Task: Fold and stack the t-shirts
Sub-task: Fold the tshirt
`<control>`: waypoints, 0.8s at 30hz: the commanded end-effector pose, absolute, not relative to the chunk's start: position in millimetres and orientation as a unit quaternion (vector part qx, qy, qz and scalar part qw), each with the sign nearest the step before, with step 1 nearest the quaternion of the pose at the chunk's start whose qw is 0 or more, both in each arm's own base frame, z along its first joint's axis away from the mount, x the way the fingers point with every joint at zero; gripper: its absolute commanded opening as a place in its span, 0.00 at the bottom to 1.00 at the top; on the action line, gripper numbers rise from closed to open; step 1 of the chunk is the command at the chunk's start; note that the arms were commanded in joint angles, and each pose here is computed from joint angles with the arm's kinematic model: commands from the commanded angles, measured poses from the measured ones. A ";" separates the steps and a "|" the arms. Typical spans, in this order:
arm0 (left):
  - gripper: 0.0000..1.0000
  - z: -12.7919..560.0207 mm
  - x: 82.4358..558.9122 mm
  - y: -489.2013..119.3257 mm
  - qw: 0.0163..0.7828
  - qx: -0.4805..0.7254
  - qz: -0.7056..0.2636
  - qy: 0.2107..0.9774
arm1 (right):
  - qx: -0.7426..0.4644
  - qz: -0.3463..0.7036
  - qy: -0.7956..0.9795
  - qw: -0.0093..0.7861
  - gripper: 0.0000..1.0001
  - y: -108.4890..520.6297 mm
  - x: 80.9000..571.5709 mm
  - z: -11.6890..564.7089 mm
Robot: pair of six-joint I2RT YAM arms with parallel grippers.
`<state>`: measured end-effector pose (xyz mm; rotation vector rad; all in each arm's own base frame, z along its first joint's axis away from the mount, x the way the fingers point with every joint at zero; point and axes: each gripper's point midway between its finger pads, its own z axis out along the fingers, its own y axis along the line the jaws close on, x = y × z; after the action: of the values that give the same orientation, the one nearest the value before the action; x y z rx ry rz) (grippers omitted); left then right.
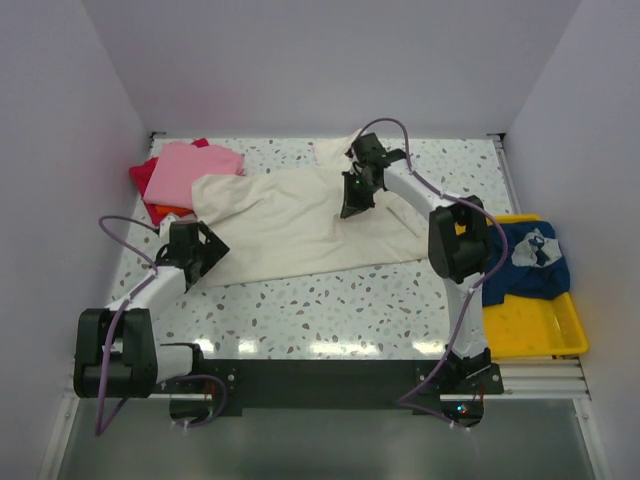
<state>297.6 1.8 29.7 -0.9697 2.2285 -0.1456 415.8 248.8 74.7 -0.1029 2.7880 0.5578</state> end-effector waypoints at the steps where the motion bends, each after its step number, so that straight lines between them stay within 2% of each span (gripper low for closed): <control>1: 1.00 16.6 279.6 4.1 0.323 -0.368 -0.038 0.871 | -0.047 0.194 0.970 0.139 0.00 258.2 422.4 68.8; 8: 1.00 18.8 275.9 5.8 0.324 -0.370 -0.034 0.870 | -0.061 0.212 0.965 0.139 0.00 279.6 432.5 67.2; 12: 1.00 21.0 275.3 7.2 0.328 -0.371 -0.032 0.868 | -0.068 0.237 0.958 0.145 0.06 291.1 433.0 76.3; 13: 1.00 20.9 275.0 7.4 0.328 -0.371 -0.031 0.868 | -0.070 0.244 0.956 0.150 0.09 294.2 434.6 79.1; 17: 1.00 26.5 277.0 10.3 0.332 -0.372 -0.024 0.867 | -0.076 0.268 0.947 0.159 0.44 300.5 434.6 96.8; 20: 1.00 38.1 281.8 14.8 0.343 -0.372 -0.015 0.863 | -0.079 0.267 0.944 0.178 0.53 293.5 435.9 114.5; 24: 1.00 66.8 295.9 23.8 0.376 -0.365 -0.001 0.852 | -0.058 0.262 0.943 0.198 0.59 267.0 437.3 132.6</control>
<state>279.0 10.8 32.5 -0.9803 2.2580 -0.0600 427.9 282.4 67.0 -0.1760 2.7869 0.6837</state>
